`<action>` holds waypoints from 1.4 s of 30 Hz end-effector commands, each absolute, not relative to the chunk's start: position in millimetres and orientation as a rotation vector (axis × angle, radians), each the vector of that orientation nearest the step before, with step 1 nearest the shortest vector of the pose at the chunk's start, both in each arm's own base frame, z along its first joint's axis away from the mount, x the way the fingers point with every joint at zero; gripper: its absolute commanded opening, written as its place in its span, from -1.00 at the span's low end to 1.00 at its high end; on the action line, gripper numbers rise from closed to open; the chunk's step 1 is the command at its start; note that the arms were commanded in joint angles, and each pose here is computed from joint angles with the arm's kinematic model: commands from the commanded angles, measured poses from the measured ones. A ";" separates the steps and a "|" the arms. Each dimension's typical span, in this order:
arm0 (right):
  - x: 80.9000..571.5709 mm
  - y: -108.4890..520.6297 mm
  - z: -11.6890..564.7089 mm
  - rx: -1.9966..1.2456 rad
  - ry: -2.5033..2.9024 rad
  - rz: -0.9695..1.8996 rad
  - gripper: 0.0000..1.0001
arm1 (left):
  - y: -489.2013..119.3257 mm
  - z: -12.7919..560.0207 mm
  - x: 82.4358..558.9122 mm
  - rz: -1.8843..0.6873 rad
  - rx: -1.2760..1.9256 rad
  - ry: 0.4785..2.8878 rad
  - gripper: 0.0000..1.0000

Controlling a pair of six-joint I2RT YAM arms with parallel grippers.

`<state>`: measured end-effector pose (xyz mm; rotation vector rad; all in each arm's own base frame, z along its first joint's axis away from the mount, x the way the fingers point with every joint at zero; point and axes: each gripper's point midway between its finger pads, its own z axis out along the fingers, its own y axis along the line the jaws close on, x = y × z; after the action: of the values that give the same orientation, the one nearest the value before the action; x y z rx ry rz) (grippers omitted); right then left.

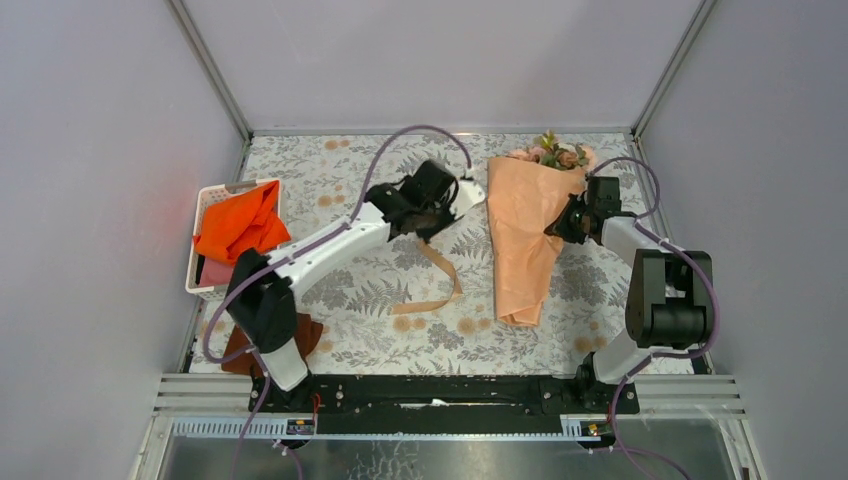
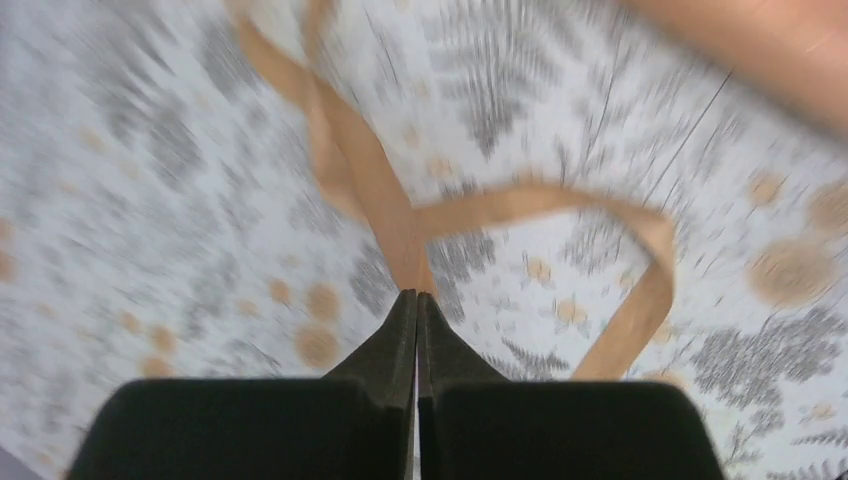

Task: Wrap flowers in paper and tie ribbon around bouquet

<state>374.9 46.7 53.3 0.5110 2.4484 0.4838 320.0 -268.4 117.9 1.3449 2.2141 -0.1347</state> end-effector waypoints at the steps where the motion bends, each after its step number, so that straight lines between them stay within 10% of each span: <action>1: 407.7 32.9 79.0 0.533 2.354 0.471 -1.00 | -321.2 219.6 318.6 -0.198 1.348 1.911 -1.00; 16: 487.0 9.1 124.6 0.517 2.314 0.478 -1.00 | -529.6 233.3 26.0 -0.725 2.165 1.106 -1.00; 22: 486.6 22.7 129.1 0.443 2.314 0.572 -1.00 | -564.1 214.7 71.5 -0.634 2.047 1.145 -0.92; 25: 485.0 25.6 127.5 0.440 2.319 0.593 -1.00 | -556.7 200.4 97.2 -0.599 2.013 1.231 0.75; 26: 484.5 26.1 126.6 0.441 2.321 0.596 -1.00 | -550.3 199.0 102.2 -0.590 2.005 1.258 0.95; 42: 473.1 33.2 107.5 0.475 2.339 0.620 -1.00 | -333.1 89.8 233.6 -0.330 1.747 1.893 0.97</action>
<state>463.9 25.6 88.8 0.5246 2.4027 0.5832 223.3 -336.0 127.0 1.8075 1.8471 -0.3438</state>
